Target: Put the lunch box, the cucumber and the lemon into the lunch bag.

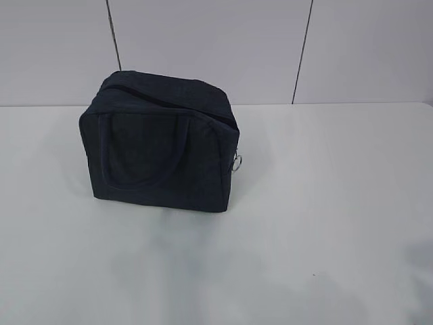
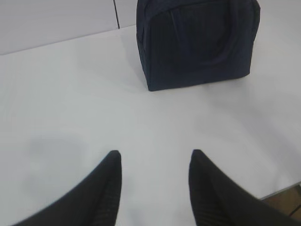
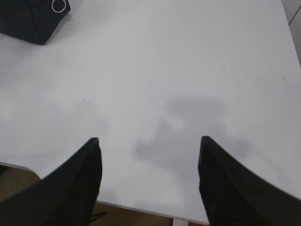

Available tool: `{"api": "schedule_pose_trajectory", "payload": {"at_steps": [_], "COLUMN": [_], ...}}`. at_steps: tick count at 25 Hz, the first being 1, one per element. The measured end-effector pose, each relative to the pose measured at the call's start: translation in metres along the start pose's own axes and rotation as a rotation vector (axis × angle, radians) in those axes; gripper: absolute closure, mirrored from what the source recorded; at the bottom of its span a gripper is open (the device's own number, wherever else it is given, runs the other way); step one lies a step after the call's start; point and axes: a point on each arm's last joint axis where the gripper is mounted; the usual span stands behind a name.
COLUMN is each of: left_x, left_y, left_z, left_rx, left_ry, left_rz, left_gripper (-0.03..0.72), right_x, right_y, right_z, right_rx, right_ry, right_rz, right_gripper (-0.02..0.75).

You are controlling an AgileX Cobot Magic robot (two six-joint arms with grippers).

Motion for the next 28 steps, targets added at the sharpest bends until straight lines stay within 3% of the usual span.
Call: {"api": "schedule_pose_trajectory", "payload": {"at_steps": [9, 28], "left_x": [0.0024, 0.0026], "left_y": [-0.0089, -0.0091], "left_z": [0.0069, 0.0069], "left_rx": [0.062, 0.064], "left_ry": [0.019, 0.020], "left_rz": [0.009, 0.010], "left_gripper": [0.343, 0.348], "right_x": [0.0000, -0.0008], "right_y": [-0.0002, -0.0001], "right_z": [0.0009, 0.0009], "right_rx": [-0.001, -0.002], "right_ry": [0.000, -0.009], "right_rz": [0.001, 0.016], "right_gripper": [0.279, 0.286]}}
Point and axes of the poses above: a point on each arm's last joint axis where the gripper is mounted, z pointing out along that axis toward the gripper, x along the wrist's bending axis when the last joint is at zero, y = z × x, and after that the axes turned 2 degrees about -z, right-handed
